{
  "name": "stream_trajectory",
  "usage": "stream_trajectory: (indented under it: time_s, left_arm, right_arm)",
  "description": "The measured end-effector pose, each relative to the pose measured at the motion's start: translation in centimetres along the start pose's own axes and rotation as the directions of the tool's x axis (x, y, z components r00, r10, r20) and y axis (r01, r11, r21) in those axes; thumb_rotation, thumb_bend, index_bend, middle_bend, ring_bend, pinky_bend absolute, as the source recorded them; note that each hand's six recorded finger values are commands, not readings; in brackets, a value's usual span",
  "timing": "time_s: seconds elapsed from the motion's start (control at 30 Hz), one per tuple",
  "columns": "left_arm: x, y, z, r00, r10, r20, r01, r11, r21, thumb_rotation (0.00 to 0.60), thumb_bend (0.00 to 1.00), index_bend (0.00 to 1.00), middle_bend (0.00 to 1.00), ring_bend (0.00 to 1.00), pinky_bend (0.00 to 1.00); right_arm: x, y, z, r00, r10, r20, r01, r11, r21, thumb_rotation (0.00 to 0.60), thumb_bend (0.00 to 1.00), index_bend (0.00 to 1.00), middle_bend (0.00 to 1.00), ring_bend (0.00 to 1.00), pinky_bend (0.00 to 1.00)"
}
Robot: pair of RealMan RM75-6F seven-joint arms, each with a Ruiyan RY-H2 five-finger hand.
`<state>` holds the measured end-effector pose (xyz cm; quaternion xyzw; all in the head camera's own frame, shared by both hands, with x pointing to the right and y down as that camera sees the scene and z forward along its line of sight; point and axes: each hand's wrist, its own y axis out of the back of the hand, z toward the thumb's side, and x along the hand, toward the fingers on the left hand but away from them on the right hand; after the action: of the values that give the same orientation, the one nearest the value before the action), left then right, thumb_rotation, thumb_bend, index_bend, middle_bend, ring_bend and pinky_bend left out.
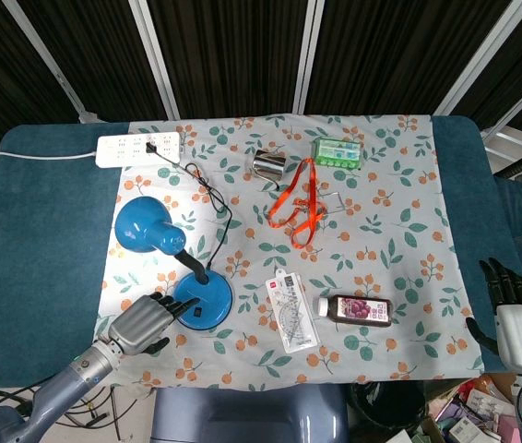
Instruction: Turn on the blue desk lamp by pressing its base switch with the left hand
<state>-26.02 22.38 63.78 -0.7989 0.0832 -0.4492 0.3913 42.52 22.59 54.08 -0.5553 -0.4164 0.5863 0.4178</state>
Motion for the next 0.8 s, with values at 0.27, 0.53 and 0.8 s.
stream_trajectory:
  time_s: [0.27, 0.53, 0.8]
  left_arm:
    - [-4.9, 3.2, -1.5, 0.997, 0.070, -0.040, -0.069, 0.996, 0.048, 0.600, 0.23, 0.03, 0.11, 0.04, 0.05]
    - [-9.9, 5.5, -4.0, 0.958, 0.226, -0.179, -0.217, 0.974, 0.068, 0.600, 0.23, 0.03, 0.10, 0.03, 0.04]
    - [-15.1, 4.4, -8.0, 0.853, 0.334, -0.401, -0.333, 0.940, 0.073, 0.600, 0.23, 0.03, 0.08, 0.03, 0.04]
  right_arm:
    - [0.0, 0.0, 0.1, 1.000, 0.000, -0.001, 0.000, 1.000, 0.002, 0.600, 0.16, 0.00, 0.06, 0.12, 0.16]
    - [0.1, 0.0, 0.2, 1.000, -0.001, -0.004, 0.001, 1.000, 0.001, 0.600, 0.16, 0.00, 0.06, 0.12, 0.16]
    - [0.2, 0.1, 0.2, 1.000, -0.002, -0.003, 0.002, 1.000, 0.001, 0.600, 0.16, 0.00, 0.06, 0.12, 0.16]
